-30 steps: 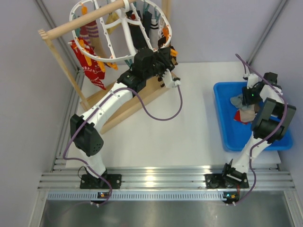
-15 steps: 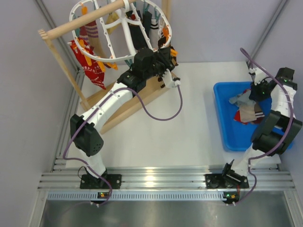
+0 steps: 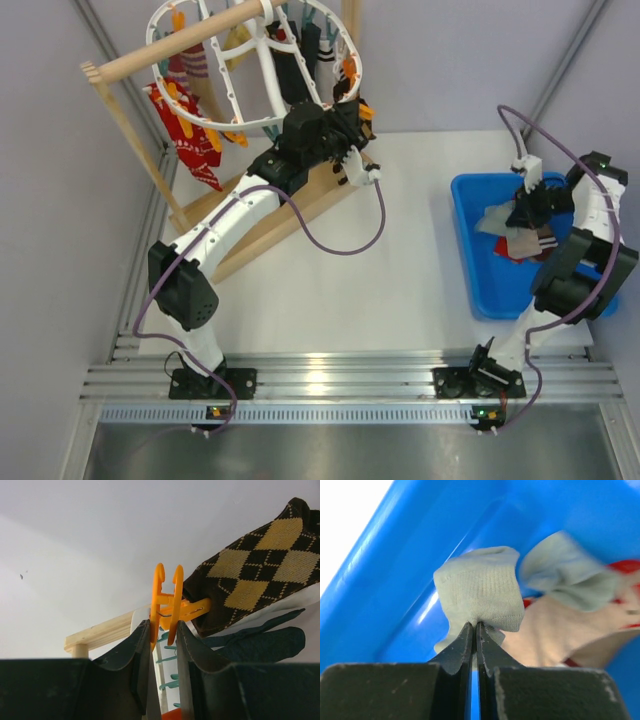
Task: Clip the socks to the hanger
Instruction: Adjust the sock in the bin, then pick up the sock from the bin.
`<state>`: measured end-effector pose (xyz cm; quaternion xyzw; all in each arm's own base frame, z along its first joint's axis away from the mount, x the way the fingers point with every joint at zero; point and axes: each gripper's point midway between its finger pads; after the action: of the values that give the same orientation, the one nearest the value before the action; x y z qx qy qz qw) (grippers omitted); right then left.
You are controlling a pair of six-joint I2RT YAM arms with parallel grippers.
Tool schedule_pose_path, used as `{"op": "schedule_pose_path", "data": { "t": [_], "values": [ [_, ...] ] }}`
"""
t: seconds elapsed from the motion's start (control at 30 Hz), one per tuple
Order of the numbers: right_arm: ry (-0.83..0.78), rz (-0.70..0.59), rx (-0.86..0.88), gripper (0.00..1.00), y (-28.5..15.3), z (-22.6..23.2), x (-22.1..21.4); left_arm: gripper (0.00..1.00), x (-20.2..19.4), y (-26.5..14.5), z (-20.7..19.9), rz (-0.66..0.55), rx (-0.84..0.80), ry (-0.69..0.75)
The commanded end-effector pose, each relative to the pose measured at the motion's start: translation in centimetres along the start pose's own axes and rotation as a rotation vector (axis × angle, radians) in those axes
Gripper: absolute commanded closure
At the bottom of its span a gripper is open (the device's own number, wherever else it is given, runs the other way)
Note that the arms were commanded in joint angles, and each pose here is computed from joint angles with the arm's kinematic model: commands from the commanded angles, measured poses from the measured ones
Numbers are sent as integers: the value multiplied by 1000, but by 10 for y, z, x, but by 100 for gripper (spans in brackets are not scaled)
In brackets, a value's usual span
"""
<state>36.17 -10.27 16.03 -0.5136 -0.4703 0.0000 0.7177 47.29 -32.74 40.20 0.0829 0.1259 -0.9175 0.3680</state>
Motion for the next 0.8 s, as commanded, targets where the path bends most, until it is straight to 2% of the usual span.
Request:
{"op": "schedule_pose_path", "data": {
  "t": [0.0, 0.03, 0.1, 0.17, 0.23, 0.3, 0.33, 0.37, 0.4, 0.47, 0.53, 0.63, 0.73, 0.77],
  "values": [
    [-88, 117, 189, 100, 13, 46, -48, 100, 4, -4, 0, -29, 9, -45],
    [-205, 183, 203, 100, 11, 46, -66, 100, 5, -5, -2, -30, 6, -46],
    [-293, 248, 210, 100, 17, 50, -93, 100, 4, -4, -2, -29, 6, -46],
    [-441, 305, 167, 100, 11, 36, -104, 100, 4, -4, -2, -29, 6, -46],
    [-509, 321, 159, 100, 7, 29, -103, 100, 4, -5, -1, -30, 8, -47],
    [-515, 301, 84, 76, 4, 7, -85, 100, 4, -4, -3, -28, 4, -46],
    [-462, 267, 78, 69, 9, 3, -78, 100, 4, -5, -2, -28, 4, -46],
    [-437, 243, 62, 55, 8, -3, -70, 100, 3, -5, -3, -26, 4, -47],
    [-436, 206, 7, 48, 1, -19, -49, 100, 4, -5, -3, -26, 3, -48],
    [-358, 128, -10, 42, 8, -29, -32, 100, 4, -4, -3, -27, 1, -47],
    [-314, 56, -83, 42, 11, -52, -12, 100, 4, -5, -2, -25, 3, -45],
    [-236, 52, -159, 46, 24, -74, -6, 100, 3, -4, -2, -24, 5, -49],
    [-209, 72, -129, 50, 39, -74, -10, 100, 3, -3, -4, -22, 1, -53],
    [-183, 92, -81, 54, 40, -62, -16, 100, 3, -3, -4, -23, 1, -54]
  ]
}}
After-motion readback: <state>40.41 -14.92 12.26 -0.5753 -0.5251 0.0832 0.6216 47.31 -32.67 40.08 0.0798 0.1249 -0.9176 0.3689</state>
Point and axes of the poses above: each gripper's point midway between its finger pads, its own y axis out along the fingers, its own z axis along the line the jaws close on, x = y × z, and after that the axes turned 4 degrees about -y, right-handed
